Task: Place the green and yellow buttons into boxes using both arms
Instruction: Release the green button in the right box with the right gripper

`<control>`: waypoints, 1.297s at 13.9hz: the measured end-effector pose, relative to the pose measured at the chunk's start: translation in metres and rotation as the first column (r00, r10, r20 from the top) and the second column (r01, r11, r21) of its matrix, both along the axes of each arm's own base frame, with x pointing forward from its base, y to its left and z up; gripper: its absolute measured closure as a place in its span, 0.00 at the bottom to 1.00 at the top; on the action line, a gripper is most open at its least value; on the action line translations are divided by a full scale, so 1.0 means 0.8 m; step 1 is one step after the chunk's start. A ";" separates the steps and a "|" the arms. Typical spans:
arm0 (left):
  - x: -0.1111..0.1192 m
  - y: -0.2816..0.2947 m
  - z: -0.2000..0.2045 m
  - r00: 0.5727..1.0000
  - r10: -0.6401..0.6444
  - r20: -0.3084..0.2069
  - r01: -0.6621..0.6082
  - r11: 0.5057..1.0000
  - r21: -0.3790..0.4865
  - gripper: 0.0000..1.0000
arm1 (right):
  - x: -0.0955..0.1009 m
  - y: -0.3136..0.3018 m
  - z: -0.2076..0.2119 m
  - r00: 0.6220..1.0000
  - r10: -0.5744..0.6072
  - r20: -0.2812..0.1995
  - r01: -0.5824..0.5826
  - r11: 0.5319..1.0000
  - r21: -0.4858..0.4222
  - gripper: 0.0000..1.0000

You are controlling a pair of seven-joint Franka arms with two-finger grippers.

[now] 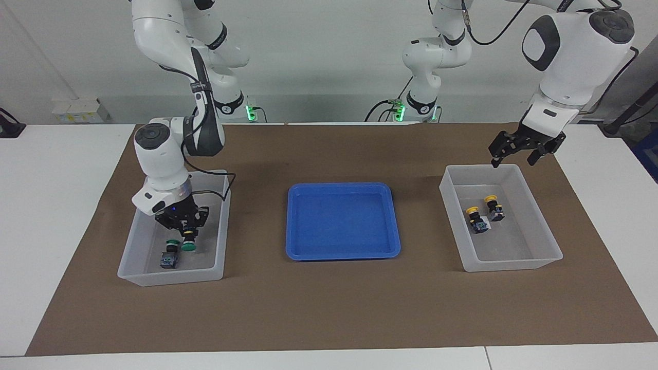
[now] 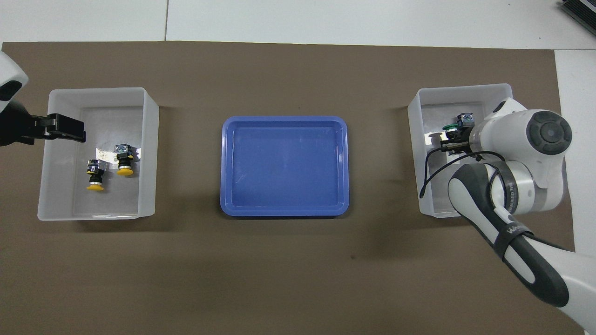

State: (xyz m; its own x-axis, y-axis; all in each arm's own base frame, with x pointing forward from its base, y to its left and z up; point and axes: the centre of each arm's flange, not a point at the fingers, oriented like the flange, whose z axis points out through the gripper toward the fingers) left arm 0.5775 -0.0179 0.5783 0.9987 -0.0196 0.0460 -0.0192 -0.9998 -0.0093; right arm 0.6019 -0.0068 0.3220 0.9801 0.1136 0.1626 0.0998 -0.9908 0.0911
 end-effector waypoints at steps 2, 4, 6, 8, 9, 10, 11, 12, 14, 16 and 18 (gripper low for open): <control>0.000 0.000 0.000 1.000 0.000 0.000 0.000 1.000 0.000 0.00 | -0.005 -0.005 -0.007 1.000 -0.007 -0.011 0.007 1.000 0.000 0.65; 0.000 0.000 0.000 1.000 0.000 0.000 0.000 1.000 0.000 0.00 | -0.005 -0.005 -0.008 1.000 -0.006 -0.012 0.006 1.000 0.001 0.43; 0.000 0.000 0.000 1.000 0.000 0.000 0.000 1.000 0.000 0.00 | -0.004 -0.004 -0.005 1.000 -0.005 -0.007 0.005 1.000 0.001 0.25; 0.000 0.000 0.000 1.000 0.000 0.000 0.000 1.000 0.000 0.00 | 0.000 -0.002 0.009 1.000 -0.003 0.014 0.003 1.000 0.000 0.21; 0.000 0.000 0.000 1.000 0.000 0.000 0.000 1.000 0.000 0.00 | 0.001 -0.002 0.021 1.000 -0.009 0.024 0.009 1.000 -0.001 0.19; 0.000 0.000 0.000 1.000 0.000 0.000 0.000 1.000 0.000 0.00 | 0.000 -0.002 0.037 0.999 -0.022 0.025 0.022 1.000 -0.003 0.19; 0.000 0.000 0.000 1.000 0.000 0.000 0.000 1.000 0.000 0.00 | -0.001 0.004 0.059 0.999 -0.036 0.025 0.036 0.999 -0.006 0.14; 0.000 0.000 0.000 1.000 0.000 0.000 0.000 1.000 0.000 0.00 | -0.004 0.014 0.082 0.998 -0.054 0.028 0.054 0.999 0.003 0.05; 0.000 0.000 0.000 1.000 0.000 0.000 0.000 1.000 0.000 0.00 | -0.016 0.042 0.137 0.993 -0.113 0.024 0.111 0.992 0.052 0.00; 0.000 0.000 0.000 1.000 0.000 0.000 0.000 1.000 0.000 0.00 | -0.030 0.054 0.193 0.989 -0.146 -0.012 0.147 0.987 0.067 0.00; 0.000 0.000 0.000 1.000 0.000 0.000 0.000 1.000 0.000 0.00 | -0.039 0.053 0.250 0.986 -0.163 -0.043 0.165 0.984 0.061 0.00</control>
